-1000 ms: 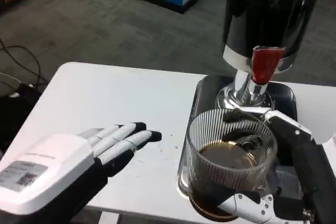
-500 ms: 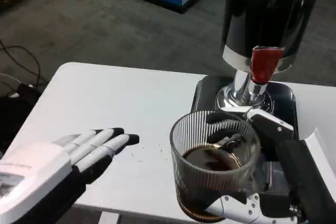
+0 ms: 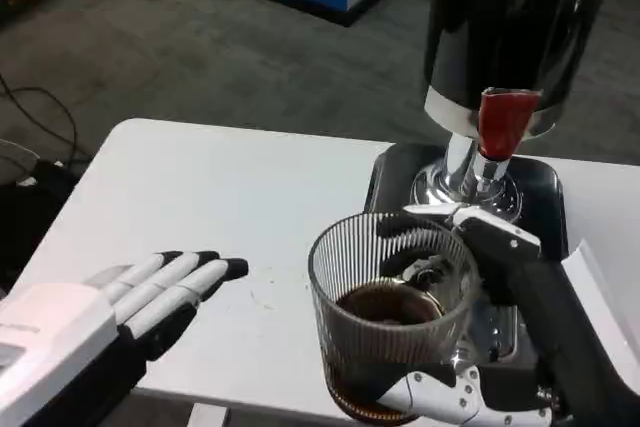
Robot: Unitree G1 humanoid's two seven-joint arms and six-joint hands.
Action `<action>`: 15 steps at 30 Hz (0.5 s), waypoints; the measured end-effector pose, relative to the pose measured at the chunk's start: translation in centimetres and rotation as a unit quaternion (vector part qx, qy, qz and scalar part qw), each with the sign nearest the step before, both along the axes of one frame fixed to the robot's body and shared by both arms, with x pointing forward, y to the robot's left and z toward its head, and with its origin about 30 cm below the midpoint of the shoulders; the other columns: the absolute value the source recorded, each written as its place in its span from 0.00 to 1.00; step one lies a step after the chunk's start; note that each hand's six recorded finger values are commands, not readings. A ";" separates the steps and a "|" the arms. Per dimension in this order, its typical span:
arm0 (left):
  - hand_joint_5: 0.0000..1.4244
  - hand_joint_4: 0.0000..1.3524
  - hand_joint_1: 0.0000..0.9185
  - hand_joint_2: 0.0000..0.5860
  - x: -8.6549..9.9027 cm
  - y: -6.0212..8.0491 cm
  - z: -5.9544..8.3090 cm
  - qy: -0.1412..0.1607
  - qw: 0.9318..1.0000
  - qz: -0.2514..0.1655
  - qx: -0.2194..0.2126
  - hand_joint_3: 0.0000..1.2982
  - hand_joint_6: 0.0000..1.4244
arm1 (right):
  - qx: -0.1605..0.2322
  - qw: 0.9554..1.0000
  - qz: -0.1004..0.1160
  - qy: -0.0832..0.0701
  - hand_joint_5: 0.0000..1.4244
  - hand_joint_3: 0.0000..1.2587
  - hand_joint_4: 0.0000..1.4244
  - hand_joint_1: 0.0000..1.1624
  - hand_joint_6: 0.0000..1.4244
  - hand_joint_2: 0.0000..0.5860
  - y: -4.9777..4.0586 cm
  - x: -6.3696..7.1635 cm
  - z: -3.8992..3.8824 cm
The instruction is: Grasp the cup under the faucet to collect the drink, then remove the cup.
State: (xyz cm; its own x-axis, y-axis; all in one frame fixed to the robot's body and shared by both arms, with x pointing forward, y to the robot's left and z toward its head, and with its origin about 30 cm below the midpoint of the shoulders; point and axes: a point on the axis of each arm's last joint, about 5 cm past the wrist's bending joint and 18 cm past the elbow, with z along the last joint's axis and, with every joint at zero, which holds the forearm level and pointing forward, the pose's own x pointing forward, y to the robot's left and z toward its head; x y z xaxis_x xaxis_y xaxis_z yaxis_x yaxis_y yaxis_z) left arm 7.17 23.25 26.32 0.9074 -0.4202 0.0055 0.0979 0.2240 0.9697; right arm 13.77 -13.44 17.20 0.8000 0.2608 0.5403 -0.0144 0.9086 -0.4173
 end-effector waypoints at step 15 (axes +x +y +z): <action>0.00 0.00 0.00 0.12 0.7 -0.2 0.6 -0.016 0.999 -0.022 0.018 0.05 0.02 | -0.011 1.000 0.003 0.000 0.97 0.77 0.81 0.70 1.00 0.31 0.13 0.3 0.15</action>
